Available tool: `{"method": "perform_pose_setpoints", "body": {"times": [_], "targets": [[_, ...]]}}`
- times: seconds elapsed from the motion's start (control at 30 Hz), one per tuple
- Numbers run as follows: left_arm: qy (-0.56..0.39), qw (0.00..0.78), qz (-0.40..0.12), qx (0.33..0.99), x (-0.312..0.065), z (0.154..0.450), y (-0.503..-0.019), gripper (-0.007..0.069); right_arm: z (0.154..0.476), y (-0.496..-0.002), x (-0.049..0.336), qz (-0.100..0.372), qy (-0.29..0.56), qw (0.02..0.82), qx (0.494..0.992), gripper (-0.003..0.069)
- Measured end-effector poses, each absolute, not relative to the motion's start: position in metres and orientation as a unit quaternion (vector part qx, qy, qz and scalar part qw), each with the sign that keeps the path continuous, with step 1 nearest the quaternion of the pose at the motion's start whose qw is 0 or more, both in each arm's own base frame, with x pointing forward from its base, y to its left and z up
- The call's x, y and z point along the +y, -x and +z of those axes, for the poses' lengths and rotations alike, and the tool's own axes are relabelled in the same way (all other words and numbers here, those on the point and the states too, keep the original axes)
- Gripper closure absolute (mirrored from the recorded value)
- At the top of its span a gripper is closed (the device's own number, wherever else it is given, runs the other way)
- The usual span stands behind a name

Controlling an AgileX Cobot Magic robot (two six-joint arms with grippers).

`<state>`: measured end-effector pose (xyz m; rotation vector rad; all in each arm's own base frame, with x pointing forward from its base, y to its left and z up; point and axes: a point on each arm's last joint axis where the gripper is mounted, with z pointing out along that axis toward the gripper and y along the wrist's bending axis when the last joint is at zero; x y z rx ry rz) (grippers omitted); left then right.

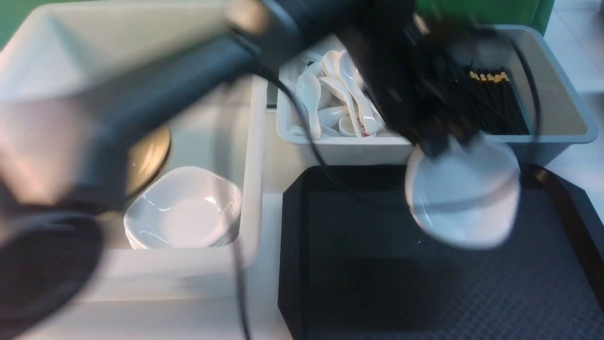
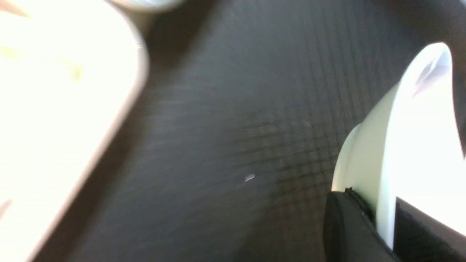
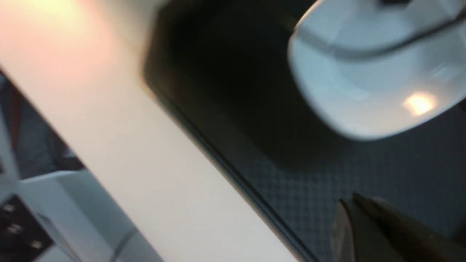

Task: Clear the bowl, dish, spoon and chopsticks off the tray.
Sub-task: Use the left arm to put the plate into the large storage box on the left

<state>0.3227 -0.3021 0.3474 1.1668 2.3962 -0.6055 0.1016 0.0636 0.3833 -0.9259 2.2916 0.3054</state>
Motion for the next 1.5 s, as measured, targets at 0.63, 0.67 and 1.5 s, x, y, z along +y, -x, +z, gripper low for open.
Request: {"method": "perform_pose_setpoints", "body": {"times": [0.63,0.67,1.5], "targets": [[-0.068,0.325,-0.116,0.936,-0.018,0.329,-0.247,0.0625,0.406,-0.164,0.209,0.234,0.530,0.312,0.753,0.0614],[-0.067,0.325,-0.116,0.936,-0.018,0.328,-0.247,0.0625,0.406,-0.164,0.210,0.234,0.532,0.312,0.752,0.0614],[-0.116,0.326,-0.054,0.937,-0.033,0.365,-0.242,0.0025,0.393,-0.170,0.196,0.117,0.568,0.258,0.773,0.0614]]}}
